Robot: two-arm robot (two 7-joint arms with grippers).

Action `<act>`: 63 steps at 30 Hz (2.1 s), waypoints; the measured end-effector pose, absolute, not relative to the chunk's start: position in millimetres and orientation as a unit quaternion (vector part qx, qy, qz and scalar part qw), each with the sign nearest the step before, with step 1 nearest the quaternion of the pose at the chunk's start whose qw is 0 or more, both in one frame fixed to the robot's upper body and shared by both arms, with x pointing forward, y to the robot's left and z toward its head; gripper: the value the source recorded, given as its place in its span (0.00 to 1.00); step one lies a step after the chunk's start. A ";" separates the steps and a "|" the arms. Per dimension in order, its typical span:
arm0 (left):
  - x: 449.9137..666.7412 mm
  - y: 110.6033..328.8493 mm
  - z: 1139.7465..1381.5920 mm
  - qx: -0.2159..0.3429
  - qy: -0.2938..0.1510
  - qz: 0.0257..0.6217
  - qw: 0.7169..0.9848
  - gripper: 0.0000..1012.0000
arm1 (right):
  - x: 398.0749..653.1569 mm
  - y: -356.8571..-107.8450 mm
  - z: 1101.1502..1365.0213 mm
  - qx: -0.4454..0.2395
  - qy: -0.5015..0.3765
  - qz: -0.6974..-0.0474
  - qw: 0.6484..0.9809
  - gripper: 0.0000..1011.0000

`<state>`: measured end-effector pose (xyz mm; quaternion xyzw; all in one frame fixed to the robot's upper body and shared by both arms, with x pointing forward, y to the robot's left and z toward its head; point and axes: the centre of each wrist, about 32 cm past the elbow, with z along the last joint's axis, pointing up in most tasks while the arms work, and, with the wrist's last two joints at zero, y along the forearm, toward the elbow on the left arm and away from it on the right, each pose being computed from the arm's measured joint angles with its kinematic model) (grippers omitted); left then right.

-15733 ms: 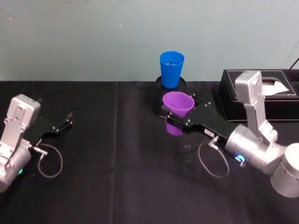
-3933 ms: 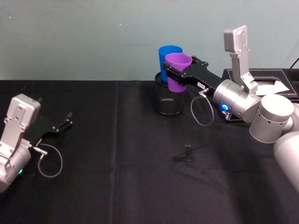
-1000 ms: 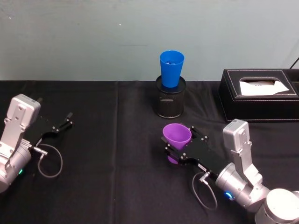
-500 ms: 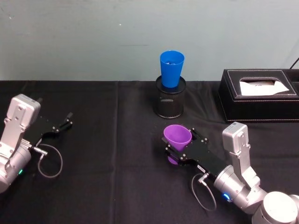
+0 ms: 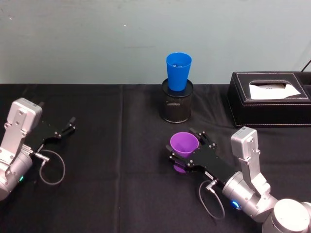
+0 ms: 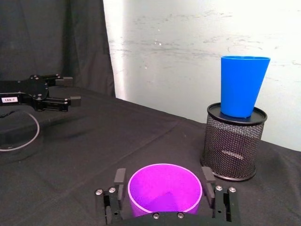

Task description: Pick up one cup with a gripper and tap it against the other cup.

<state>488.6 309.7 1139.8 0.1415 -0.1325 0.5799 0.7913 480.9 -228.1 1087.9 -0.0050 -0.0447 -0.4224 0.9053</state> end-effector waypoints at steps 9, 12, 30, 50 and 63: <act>488.6 309.7 1139.8 0.141 -0.132 0.580 0.791 0.99 | 481.4 -226.7 1096.9 0.001 -0.055 -0.420 0.906 0.99; 488.6 309.7 1139.8 0.141 -0.132 0.580 0.791 0.99 | 481.0 -225.9 1104.4 0.007 -0.061 -0.421 0.905 0.99; 488.6 309.7 1139.8 0.141 -0.132 0.580 0.791 0.99 | 449.6 -232.9 1123.3 -0.023 -0.076 -0.624 0.778 0.99; 488.6 309.7 1139.8 0.141 -0.132 0.580 0.791 0.99 | 452.8 -237.0 1110.5 -0.062 -0.064 -0.659 0.747 0.99; 488.6 309.7 1139.8 0.141 -0.132 0.580 0.791 0.99 | 452.4 -236.9 1111.1 -0.062 -0.064 -0.659 0.747 0.99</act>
